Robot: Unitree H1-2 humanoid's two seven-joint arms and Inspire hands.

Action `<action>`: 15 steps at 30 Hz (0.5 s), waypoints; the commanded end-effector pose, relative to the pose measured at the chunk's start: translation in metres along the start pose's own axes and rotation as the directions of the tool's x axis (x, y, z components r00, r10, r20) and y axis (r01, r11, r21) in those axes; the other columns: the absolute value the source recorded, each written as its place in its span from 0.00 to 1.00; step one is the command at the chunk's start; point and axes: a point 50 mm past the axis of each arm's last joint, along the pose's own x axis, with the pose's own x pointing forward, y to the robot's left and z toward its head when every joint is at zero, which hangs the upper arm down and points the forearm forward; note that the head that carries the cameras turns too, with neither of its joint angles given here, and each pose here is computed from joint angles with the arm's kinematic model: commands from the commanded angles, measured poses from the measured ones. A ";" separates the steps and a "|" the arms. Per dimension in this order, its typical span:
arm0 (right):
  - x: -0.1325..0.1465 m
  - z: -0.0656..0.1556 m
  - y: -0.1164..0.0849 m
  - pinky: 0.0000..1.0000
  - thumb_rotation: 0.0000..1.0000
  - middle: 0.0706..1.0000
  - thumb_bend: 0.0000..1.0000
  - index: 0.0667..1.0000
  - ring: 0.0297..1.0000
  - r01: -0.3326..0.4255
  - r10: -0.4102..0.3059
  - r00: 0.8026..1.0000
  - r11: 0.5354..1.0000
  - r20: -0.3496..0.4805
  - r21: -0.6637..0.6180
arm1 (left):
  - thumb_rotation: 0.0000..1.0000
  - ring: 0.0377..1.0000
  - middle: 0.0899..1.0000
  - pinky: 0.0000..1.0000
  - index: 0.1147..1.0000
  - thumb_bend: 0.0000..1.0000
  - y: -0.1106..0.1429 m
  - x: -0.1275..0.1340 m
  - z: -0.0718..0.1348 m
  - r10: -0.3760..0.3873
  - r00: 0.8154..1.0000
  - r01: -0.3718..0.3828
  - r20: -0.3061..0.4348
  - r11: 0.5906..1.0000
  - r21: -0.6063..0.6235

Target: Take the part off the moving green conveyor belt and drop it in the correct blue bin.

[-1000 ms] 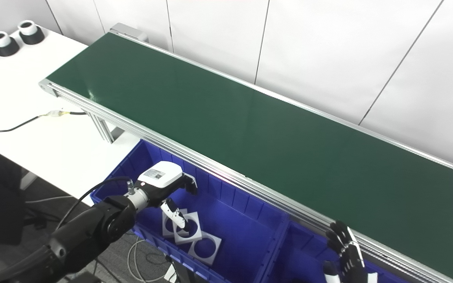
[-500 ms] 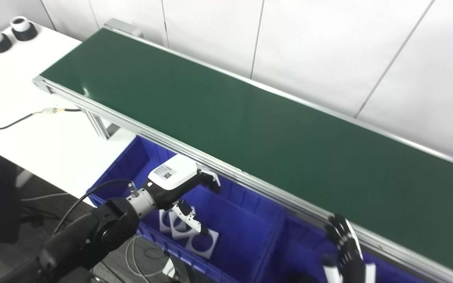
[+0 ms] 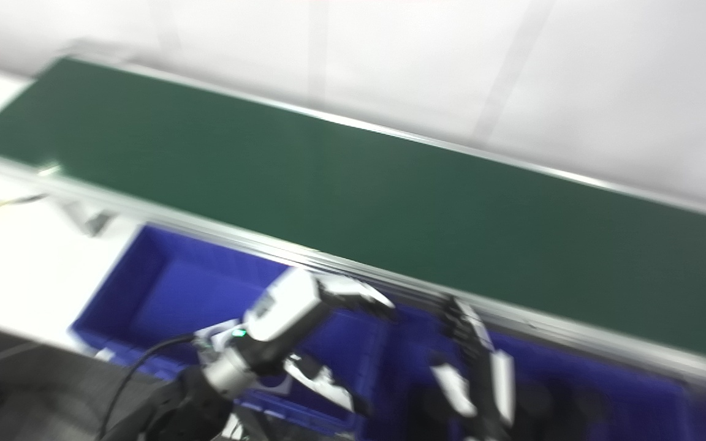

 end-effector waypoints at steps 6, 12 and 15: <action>0.019 0.006 0.041 0.74 0.87 0.83 0.86 0.83 0.78 0.015 -0.014 0.998 1.000 0.065 -0.010 | 0.48 0.59 0.61 0.49 0.63 0.90 -0.001 -0.015 -0.044 0.016 0.999 -0.018 -0.035 0.998 -0.059; 0.024 0.000 0.055 0.76 0.86 0.85 0.85 0.83 0.81 0.010 -0.010 0.999 1.000 0.048 -0.008 | 0.42 0.61 0.64 0.51 0.64 0.89 -0.007 -0.033 -0.063 -0.040 0.996 0.034 -0.080 0.997 -0.071; 0.025 -0.002 0.057 0.77 0.85 0.85 0.84 0.84 0.81 0.011 -0.011 0.999 1.000 0.043 -0.011 | 0.41 0.61 0.64 0.52 0.64 0.89 -0.010 -0.036 -0.067 -0.049 0.995 0.043 -0.082 0.996 -0.078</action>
